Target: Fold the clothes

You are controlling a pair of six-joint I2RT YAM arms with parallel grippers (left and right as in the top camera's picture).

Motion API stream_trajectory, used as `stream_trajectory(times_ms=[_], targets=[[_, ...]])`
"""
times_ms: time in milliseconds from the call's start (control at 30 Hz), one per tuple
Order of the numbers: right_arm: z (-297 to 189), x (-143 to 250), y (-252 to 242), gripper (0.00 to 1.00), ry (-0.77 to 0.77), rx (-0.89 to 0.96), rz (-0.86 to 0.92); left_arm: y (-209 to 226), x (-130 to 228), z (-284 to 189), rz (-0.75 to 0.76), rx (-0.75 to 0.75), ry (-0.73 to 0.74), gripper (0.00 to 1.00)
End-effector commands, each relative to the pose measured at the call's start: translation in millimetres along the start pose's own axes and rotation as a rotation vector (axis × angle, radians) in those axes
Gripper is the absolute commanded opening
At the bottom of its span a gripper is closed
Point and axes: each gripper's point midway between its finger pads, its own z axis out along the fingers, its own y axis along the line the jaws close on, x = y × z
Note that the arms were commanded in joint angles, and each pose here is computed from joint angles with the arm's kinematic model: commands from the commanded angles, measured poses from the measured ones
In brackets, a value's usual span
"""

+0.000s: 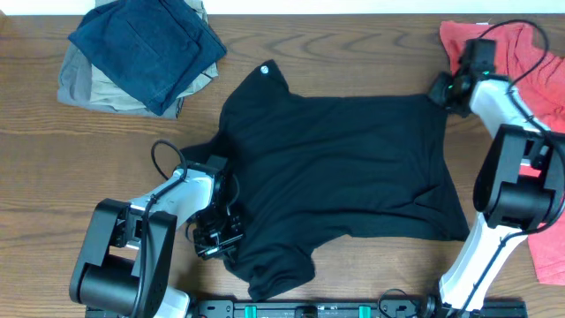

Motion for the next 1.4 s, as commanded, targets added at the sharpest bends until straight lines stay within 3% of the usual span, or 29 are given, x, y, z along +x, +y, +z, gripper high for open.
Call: stream_trajectory(times_ms=[0,167,333,600,833,1367], targets=[[-15,-26,0,0.12,-0.031,0.009,-0.044,22,9,8,-0.036,-0.093,0.02,0.06],[-41,-31,19,0.12,0.024,-0.049,-0.112,18,13,-6,-0.014,-0.057,-0.04,0.06],[-50,3,49,0.15,0.165,-0.179,-0.183,13,8,-24,0.026,-0.015,-0.156,0.06],[-20,56,47,0.16,0.295,-0.053,-0.265,9,6,-31,0.045,0.014,-0.203,0.06],[21,83,32,0.08,0.389,-0.014,-0.252,9,6,-31,0.045,0.014,-0.204,0.06],[51,47,0,0.01,0.234,0.126,-0.239,6,2,-31,0.051,0.024,-0.22,0.07]])
